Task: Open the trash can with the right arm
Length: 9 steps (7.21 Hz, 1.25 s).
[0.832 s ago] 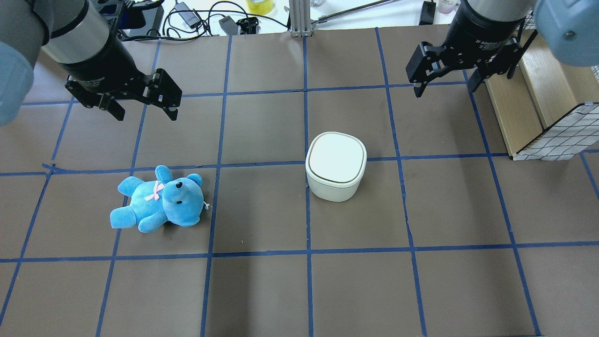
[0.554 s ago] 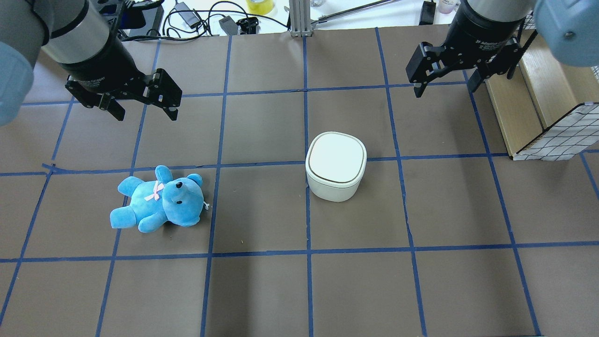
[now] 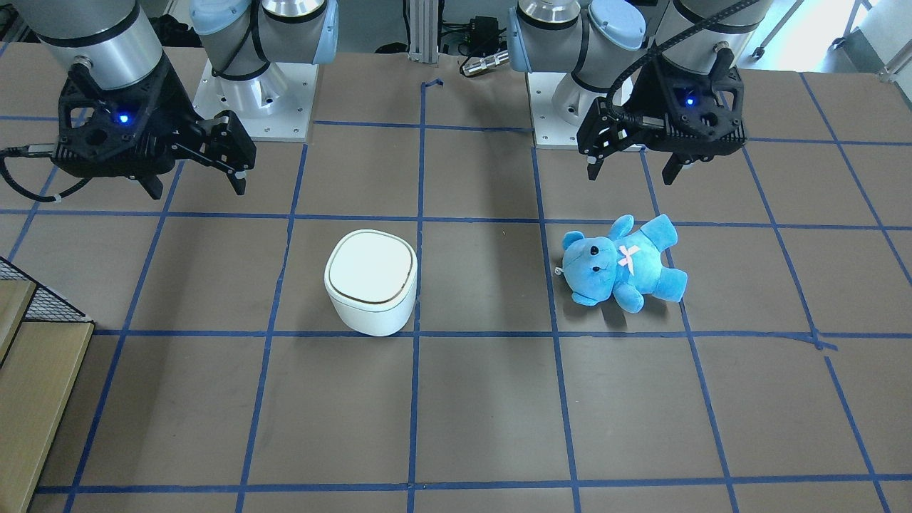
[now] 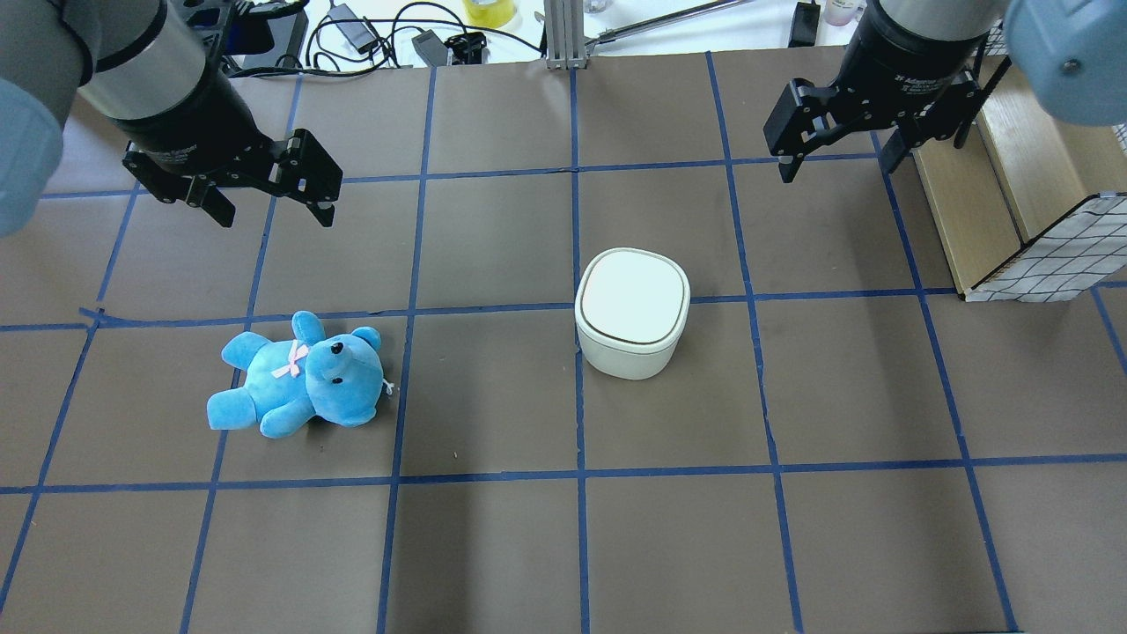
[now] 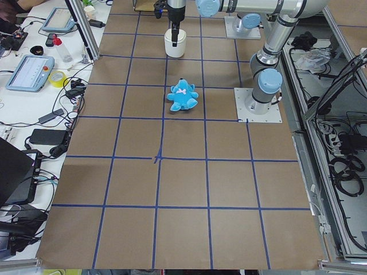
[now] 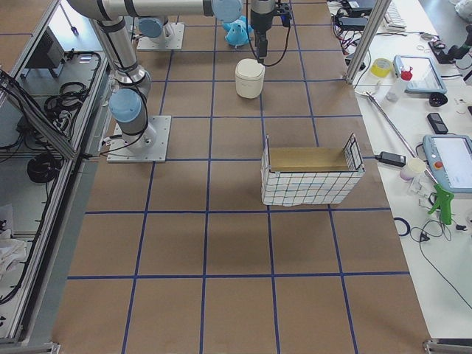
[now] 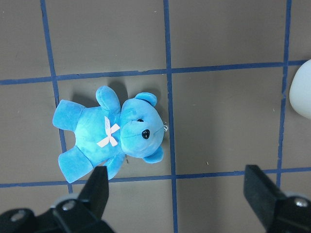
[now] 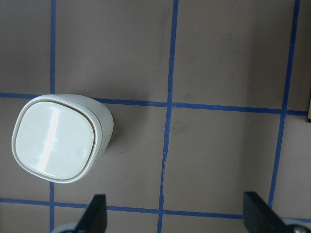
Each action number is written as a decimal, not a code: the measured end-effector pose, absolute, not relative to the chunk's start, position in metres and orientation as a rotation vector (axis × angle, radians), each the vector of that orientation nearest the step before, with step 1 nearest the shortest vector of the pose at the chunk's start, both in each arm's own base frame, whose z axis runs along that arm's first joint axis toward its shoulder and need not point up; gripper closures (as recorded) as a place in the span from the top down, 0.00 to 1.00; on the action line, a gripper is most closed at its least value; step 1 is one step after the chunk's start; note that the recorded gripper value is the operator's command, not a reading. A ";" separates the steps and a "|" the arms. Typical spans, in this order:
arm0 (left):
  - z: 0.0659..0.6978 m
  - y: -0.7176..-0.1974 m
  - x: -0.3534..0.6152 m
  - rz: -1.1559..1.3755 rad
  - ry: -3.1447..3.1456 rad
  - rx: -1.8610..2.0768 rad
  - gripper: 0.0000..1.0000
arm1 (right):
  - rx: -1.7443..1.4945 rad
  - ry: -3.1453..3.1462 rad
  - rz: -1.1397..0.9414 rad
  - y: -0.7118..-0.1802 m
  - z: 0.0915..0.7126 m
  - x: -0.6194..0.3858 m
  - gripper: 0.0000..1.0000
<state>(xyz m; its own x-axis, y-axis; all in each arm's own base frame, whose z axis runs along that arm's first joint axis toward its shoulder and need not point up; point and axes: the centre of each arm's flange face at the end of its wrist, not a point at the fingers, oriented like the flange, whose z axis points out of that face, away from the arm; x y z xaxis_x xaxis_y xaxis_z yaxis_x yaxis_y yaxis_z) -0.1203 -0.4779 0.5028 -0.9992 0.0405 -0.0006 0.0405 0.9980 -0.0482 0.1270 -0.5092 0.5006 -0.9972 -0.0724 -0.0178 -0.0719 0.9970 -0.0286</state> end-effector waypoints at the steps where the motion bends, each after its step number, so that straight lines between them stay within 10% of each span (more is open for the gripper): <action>1: 0.503 -0.478 -0.120 0.076 -3.140 -0.064 1.00 | -0.113 3.120 -0.045 -0.509 0.501 0.127 1.00; 9: 0.503 -0.478 -0.120 0.076 -3.140 -0.064 1.00 | -0.115 3.119 -0.053 -0.509 0.504 0.129 1.00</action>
<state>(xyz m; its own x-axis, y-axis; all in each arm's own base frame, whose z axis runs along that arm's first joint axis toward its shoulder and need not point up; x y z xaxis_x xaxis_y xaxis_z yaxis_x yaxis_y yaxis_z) -0.1203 -0.4779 0.5028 -0.9992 0.0405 -0.0006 0.0405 0.9980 -0.0482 0.1286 -0.5093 0.5035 -0.9971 -0.0741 -0.0185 -0.0734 0.9967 -0.0349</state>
